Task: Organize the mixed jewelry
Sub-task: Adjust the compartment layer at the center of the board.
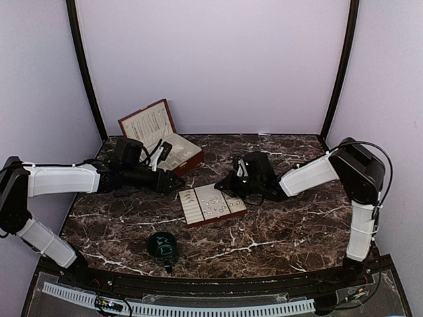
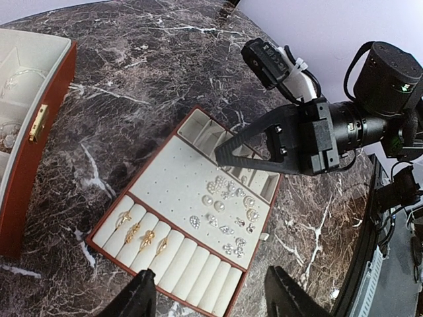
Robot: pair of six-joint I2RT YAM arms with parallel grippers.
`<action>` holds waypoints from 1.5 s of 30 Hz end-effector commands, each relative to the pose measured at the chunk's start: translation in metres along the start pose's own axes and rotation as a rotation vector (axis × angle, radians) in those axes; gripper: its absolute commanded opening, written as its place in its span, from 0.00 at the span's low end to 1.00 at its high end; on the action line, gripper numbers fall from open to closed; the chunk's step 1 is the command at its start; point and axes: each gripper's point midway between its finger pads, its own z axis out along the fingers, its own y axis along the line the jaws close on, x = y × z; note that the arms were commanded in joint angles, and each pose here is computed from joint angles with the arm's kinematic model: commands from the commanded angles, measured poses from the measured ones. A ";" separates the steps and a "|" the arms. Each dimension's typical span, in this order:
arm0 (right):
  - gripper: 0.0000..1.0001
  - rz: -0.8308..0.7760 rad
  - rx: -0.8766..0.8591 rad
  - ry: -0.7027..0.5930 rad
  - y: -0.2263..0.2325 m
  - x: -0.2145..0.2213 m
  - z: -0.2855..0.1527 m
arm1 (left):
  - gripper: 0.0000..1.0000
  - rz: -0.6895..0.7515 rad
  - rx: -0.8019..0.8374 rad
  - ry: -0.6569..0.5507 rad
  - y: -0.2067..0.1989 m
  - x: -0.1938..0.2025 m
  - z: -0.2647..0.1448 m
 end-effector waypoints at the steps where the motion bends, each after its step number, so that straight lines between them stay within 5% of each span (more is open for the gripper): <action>1: 0.00 -0.021 -0.006 0.012 -0.002 -0.005 0.010 | 0.58 -0.001 -0.007 0.001 0.002 -0.008 0.002; 45: 0.00 0.004 -0.018 0.016 -0.023 -0.010 0.024 | 0.57 -0.001 0.007 0.010 0.000 -0.008 0.004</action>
